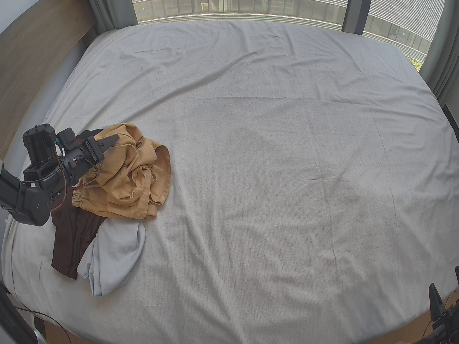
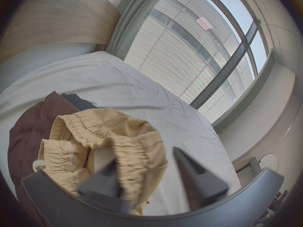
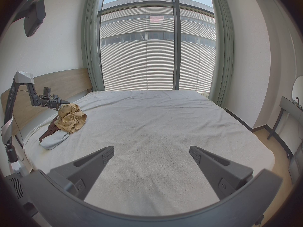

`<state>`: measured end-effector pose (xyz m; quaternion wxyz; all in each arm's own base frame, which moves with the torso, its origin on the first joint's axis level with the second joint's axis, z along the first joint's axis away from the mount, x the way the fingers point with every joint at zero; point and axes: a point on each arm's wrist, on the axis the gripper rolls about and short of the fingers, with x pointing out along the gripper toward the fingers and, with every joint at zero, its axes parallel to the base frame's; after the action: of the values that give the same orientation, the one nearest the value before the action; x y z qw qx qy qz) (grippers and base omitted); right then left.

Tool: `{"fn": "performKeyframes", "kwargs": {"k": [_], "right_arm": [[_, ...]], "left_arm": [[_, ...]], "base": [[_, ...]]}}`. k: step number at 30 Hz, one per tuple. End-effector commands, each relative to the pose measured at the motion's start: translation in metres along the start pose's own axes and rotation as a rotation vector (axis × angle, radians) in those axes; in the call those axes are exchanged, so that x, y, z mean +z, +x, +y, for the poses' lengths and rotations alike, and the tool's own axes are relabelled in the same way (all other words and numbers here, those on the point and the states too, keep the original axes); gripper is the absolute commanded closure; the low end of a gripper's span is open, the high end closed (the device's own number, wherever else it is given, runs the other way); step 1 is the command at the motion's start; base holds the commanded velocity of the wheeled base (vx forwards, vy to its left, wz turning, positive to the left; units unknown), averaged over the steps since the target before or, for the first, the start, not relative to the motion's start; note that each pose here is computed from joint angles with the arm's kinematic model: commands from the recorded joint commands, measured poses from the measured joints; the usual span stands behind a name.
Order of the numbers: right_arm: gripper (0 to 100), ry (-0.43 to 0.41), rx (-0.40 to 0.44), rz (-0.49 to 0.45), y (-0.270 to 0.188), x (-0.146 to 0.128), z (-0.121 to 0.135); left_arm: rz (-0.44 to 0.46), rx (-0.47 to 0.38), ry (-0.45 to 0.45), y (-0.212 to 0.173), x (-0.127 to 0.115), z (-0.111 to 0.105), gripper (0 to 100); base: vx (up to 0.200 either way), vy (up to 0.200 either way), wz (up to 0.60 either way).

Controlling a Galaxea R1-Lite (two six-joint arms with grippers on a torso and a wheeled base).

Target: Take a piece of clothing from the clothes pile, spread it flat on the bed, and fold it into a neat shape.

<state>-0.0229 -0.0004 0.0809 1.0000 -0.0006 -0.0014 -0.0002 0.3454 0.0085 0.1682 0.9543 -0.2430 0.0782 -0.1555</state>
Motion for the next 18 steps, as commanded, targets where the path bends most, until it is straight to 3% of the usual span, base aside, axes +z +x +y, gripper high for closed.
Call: {"fn": "performKeyframes", "kwargs": {"k": [1, 7, 12, 18], "right_arm": [[0, 0.0, 0.0, 0.001, 0.0, -0.005, 0.0], [0, 0.0, 0.0, 0.001, 0.0, -0.005, 0.0], [0, 0.0, 0.0, 0.001, 0.0, -0.005, 0.0], [0, 0.0, 0.0, 0.001, 0.0, -0.005, 0.0]], "left_arm": [[0.011, 0.003, -0.005, 0.001, -0.003, 0.002, 100], [0.009, -0.027, -0.023, -0.001, -0.002, -0.009, 100], [-0.031, -0.128, -0.133, -0.022, 0.012, -0.048, 100], [-0.028, -0.228, -0.133, -0.058, 0.01, -0.086, 100]], "base": [[0.0, 0.0, 0.0], [0.0, 0.0, 0.0], [0.0, 0.0, 0.0], [0.0, 0.0, 0.0]]}}
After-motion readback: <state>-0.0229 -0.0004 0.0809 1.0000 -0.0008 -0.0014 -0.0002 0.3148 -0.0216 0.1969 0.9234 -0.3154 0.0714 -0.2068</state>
